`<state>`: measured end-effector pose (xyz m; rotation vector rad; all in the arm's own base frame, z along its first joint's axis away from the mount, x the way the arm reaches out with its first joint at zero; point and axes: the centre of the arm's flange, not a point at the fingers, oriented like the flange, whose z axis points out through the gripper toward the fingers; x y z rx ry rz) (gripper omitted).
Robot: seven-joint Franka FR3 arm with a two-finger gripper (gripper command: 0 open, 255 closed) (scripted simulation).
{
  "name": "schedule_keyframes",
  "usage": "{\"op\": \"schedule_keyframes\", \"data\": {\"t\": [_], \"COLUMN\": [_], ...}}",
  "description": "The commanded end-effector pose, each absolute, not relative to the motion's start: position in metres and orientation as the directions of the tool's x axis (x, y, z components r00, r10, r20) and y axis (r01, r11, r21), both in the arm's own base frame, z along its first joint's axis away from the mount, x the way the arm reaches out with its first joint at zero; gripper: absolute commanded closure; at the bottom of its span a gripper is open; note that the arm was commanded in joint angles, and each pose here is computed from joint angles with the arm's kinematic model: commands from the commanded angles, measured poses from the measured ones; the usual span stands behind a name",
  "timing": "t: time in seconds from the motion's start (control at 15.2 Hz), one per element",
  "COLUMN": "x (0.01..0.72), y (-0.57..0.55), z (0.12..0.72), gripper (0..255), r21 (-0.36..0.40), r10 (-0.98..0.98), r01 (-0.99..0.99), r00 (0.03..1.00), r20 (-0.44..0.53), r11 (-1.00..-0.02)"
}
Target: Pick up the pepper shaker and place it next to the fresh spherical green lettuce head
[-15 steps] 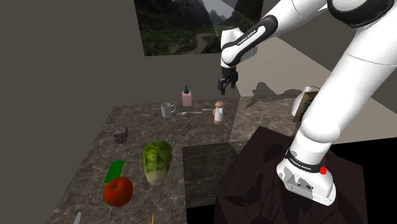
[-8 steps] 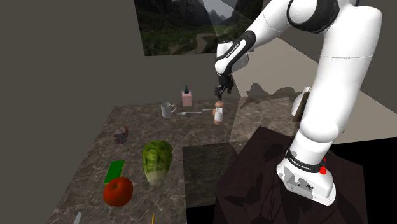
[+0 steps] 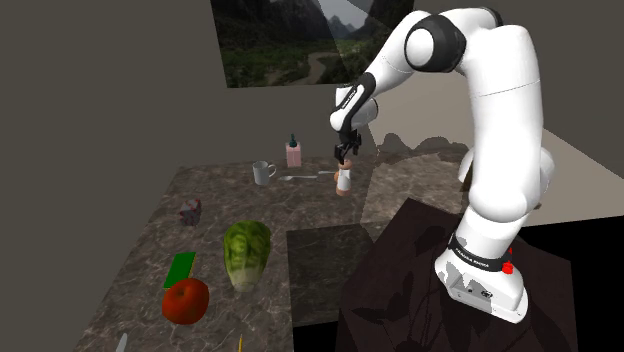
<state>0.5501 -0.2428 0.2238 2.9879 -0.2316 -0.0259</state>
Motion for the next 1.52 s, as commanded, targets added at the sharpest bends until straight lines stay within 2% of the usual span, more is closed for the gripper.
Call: {"op": "schedule_keyframes", "data": {"t": [0.0, 0.4, 0.92, 0.99, 1.45], "x": [0.554, 0.553, 0.553, 0.553, 0.554], "y": [-0.247, -0.252, -0.252, -0.252, -0.252], "z": [0.214, 0.180, 0.180, 0.180, 0.180], "gripper": [0, 0, 0, 255, 255], "r21": [0.146, 0.146, 0.146, 0.146, 0.146], "r10": [-0.154, -0.154, -0.154, -0.154, -0.154], "r01": [-0.152, -0.152, -0.152, -0.152, -0.152], "r00": [0.988, 0.988, 0.988, 0.988, 0.988], "r20": [-0.006, -0.006, -0.006, -0.006, -0.006], "r11": [-0.978, -0.978, -0.978, -0.978, -0.978]}}
